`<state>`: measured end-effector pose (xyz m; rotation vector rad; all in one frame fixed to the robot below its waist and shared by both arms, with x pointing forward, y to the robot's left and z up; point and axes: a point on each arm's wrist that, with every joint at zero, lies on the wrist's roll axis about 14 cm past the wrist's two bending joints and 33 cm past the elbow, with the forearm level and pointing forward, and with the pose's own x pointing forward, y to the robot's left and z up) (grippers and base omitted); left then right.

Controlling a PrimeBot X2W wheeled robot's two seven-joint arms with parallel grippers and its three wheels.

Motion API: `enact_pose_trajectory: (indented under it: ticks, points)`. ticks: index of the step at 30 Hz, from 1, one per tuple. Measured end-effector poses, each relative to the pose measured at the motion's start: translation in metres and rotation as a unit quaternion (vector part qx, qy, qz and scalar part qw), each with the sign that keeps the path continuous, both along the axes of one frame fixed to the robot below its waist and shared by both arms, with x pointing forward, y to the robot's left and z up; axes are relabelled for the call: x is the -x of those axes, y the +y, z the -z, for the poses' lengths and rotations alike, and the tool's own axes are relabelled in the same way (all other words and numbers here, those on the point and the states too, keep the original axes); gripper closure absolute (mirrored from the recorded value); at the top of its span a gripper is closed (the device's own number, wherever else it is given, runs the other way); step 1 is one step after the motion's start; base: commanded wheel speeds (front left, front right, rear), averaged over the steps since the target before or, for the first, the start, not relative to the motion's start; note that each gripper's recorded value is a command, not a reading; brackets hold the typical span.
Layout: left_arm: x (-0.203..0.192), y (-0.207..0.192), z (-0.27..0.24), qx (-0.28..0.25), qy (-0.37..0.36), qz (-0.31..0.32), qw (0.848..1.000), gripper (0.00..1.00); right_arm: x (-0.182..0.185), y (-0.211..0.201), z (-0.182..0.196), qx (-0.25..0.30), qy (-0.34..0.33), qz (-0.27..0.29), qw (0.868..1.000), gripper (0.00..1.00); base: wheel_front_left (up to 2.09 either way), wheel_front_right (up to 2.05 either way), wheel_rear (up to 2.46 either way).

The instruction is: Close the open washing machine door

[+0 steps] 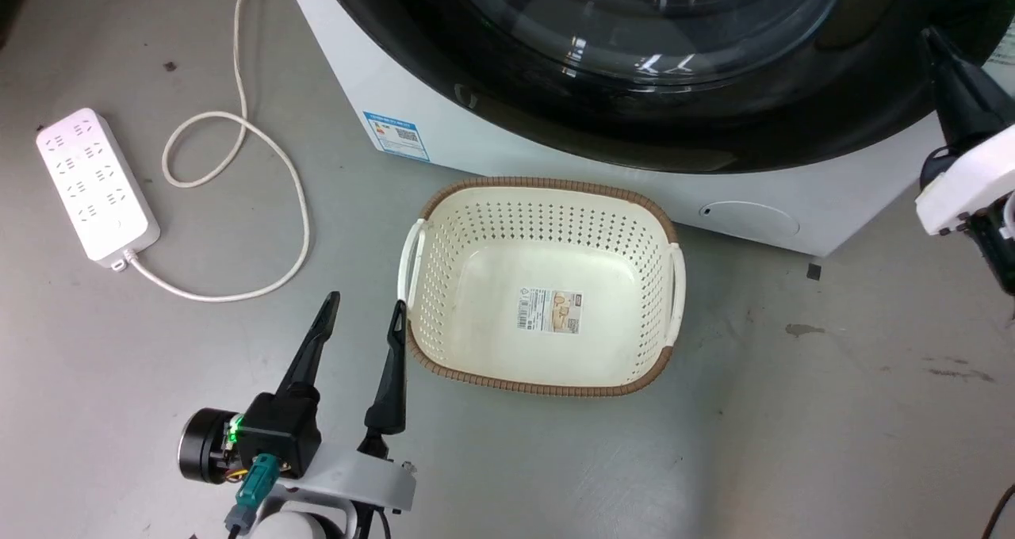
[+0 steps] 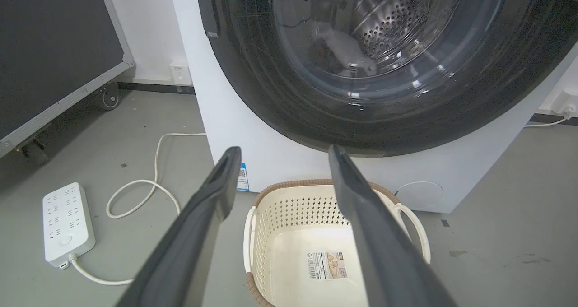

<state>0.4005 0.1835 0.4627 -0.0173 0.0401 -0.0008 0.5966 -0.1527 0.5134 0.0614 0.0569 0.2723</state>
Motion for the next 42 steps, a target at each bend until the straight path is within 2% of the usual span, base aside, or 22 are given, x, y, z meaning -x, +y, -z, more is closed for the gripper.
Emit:
enact_pose_trajectory:
  ticks: [3,4,5,9,15,27,32,37,38,42]
  points:
    - [0.000,-0.001,-0.004,0.001,-0.005,0.002,1.000,0.00,0.004,-0.002,-0.001,-0.002,-0.002,0.005,1.000,1.00,0.00,0.00,0.00]
    - [0.001,-0.002,-0.006,0.002,-0.008,0.003,1.000,0.00,0.005,-0.004,-0.005,-0.004,-0.010,0.007,1.000,0.69,0.00,0.00,0.00]
    - [0.001,-0.003,-0.008,0.002,-0.012,0.003,1.000,0.00,0.008,-0.005,-0.010,-0.004,-0.021,0.009,1.000,0.00,0.00,0.00,0.00]
    - [0.005,-0.004,-0.021,0.004,-0.030,0.005,1.000,0.00,0.029,0.000,-0.019,-0.004,-0.044,0.004,0.999,0.00,0.00,0.00,0.00]
    - [0.024,-0.009,-0.032,0.012,-0.041,0.013,0.999,0.00,0.090,-0.004,-0.011,-0.004,-0.053,0.006,0.999,0.00,0.00,0.00,0.00]
    - [0.046,-0.036,-0.041,0.025,-0.055,0.060,0.996,0.00,0.218,-0.022,-0.020,-0.003,-0.105,0.084,0.991,0.00,0.00,0.00,0.00]
    - [0.046,-0.045,-0.046,0.021,-0.062,0.075,0.995,0.00,0.247,-0.037,-0.018,0.006,-0.105,0.115,0.988,0.00,0.00,0.00,0.00]
    - [0.046,-0.046,-0.049,0.022,-0.067,0.078,0.994,0.00,0.252,-0.037,-0.015,0.001,-0.101,0.116,0.988,0.00,0.00,0.00,0.00]
    - [0.046,-0.046,-0.048,0.022,-0.066,0.078,0.995,1.00,0.252,-0.036,-0.015,0.001,-0.101,0.116,0.988,1.00,0.00,0.00,0.00]
    - [0.046,-0.046,-0.048,0.022,-0.066,0.078,0.995,1.00,0.252,-0.036,-0.015,0.001,-0.101,0.116,0.988,1.00,0.00,0.00,0.00]
